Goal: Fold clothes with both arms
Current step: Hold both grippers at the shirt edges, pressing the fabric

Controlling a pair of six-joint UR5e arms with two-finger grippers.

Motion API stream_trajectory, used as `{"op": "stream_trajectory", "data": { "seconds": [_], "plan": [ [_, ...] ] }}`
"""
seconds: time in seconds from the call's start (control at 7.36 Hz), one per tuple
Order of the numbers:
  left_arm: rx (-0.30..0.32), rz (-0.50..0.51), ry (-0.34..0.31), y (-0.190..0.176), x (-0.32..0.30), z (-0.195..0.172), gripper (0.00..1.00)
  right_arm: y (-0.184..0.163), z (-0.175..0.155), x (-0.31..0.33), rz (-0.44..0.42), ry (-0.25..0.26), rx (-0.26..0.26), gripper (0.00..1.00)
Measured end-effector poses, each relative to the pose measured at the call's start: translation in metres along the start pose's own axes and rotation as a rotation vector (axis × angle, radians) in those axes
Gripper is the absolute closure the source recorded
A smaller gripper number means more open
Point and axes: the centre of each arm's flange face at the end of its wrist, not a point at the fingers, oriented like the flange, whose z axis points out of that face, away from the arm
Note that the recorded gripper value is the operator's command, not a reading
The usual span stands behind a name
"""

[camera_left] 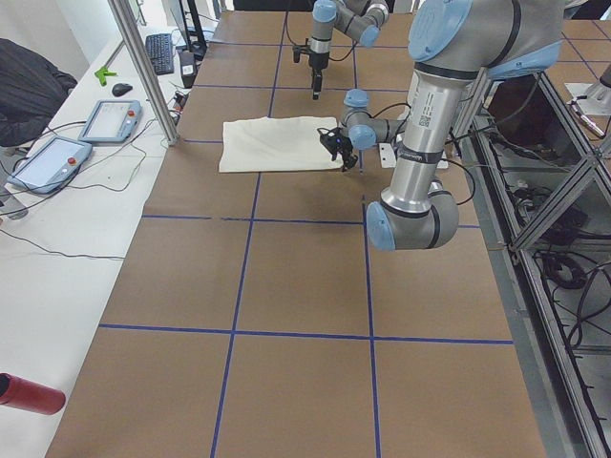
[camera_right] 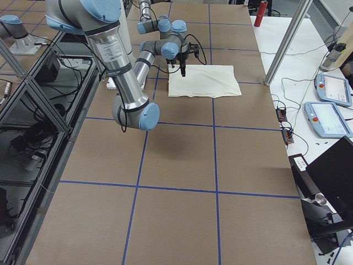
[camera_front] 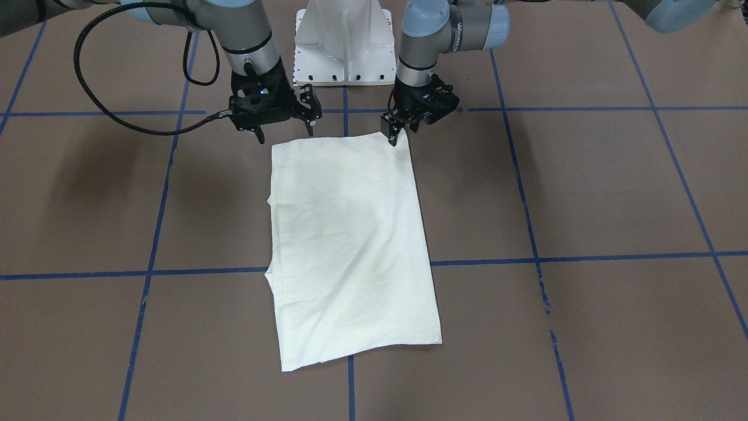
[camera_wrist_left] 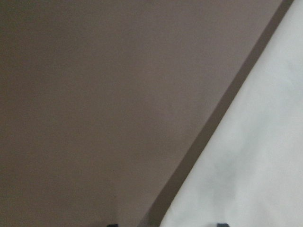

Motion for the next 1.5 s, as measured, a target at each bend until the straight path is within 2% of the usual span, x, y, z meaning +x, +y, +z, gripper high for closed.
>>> {"op": "stream_trajectory", "data": {
  "seconds": [0.41,0.54,0.82,1.5],
  "plan": [
    [-0.003,0.002,0.003,0.001,0.001,0.000,0.51,-0.002,0.000,0.003,0.004,0.003,0.002,0.00],
    [-0.003,0.003,0.002,0.002,0.001,0.001,0.58,-0.002,0.000,0.004,0.005,0.005,0.001,0.00],
    [-0.003,0.003,0.002,0.002,0.001,0.001,1.00,-0.003,0.000,0.005,0.006,0.007,0.000,0.00],
    [-0.013,0.055,0.021,0.002,0.002,-0.012,1.00,-0.002,0.002,0.007,0.013,0.011,-0.003,0.00]
  ]
}}
